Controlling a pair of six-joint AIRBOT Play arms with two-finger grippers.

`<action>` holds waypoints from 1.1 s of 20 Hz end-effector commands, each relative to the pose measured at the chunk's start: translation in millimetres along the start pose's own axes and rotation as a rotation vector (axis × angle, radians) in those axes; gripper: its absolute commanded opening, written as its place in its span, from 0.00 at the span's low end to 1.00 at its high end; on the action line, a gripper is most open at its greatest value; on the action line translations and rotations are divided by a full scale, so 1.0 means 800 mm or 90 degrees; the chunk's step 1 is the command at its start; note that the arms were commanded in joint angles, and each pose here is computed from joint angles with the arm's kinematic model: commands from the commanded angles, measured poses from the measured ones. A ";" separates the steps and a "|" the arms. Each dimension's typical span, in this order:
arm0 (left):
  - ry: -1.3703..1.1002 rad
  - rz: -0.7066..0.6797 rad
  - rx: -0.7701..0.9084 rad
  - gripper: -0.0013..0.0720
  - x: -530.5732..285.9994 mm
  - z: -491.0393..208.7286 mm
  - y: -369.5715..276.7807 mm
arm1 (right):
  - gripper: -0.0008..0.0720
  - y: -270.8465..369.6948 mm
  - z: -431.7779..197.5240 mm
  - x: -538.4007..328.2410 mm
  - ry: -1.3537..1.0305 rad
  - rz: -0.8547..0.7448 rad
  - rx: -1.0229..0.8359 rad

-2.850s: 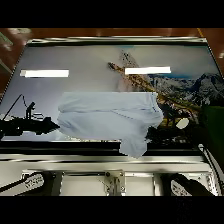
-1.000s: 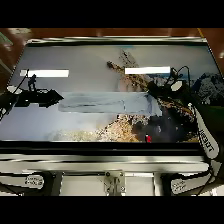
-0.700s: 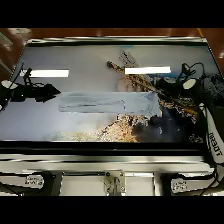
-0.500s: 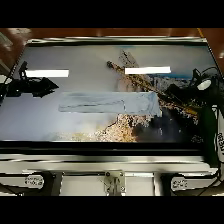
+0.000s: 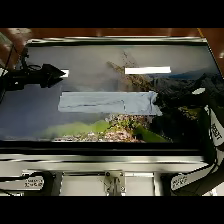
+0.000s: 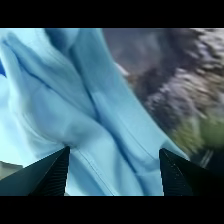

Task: Fold the shirts.

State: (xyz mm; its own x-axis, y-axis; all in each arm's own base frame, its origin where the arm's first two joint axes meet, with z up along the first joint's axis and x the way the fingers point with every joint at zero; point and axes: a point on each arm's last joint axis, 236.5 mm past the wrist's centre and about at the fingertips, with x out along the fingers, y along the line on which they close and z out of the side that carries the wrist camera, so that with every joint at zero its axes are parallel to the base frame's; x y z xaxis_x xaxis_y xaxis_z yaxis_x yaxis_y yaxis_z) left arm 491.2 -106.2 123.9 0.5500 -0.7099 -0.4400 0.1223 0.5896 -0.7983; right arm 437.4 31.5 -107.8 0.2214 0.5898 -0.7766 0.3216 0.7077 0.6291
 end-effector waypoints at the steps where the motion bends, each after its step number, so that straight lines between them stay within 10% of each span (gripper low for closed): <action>1: -0.038 -0.112 0.014 0.68 -0.010 0.013 -0.070 | 0.94 0.016 0.001 0.037 0.003 0.035 0.017; 3: -0.039 -0.132 0.017 0.68 -0.009 0.011 -0.085 | 0.77 0.023 -0.001 0.050 0.006 0.044 0.023; 5: -0.028 -0.138 0.021 0.68 -0.001 0.004 -0.092 | 0.12 0.031 0.000 0.053 0.002 0.053 0.026; 7: -0.018 -0.143 0.041 0.58 0.007 -0.005 -0.098 | 0.10 0.040 0.005 0.041 -0.007 0.076 0.017; 11: 0.032 -0.141 0.087 0.08 0.047 -0.042 -0.107 | 0.10 0.070 0.013 -0.031 -0.050 0.099 -0.023; 22: 0.247 -0.101 0.052 0.08 0.235 -0.235 -0.071 | 0.10 0.132 -0.114 -0.203 -0.020 0.012 -0.154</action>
State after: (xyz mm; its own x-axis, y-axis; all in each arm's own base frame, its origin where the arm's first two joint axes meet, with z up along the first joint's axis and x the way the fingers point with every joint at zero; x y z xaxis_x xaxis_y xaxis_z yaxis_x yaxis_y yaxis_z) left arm 450.6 -312.3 39.9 0.2385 -0.8740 -0.4234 0.2608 0.4776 -0.8390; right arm 389.2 48.3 66.8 0.3073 0.6369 -0.7071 0.0989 0.7176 0.6894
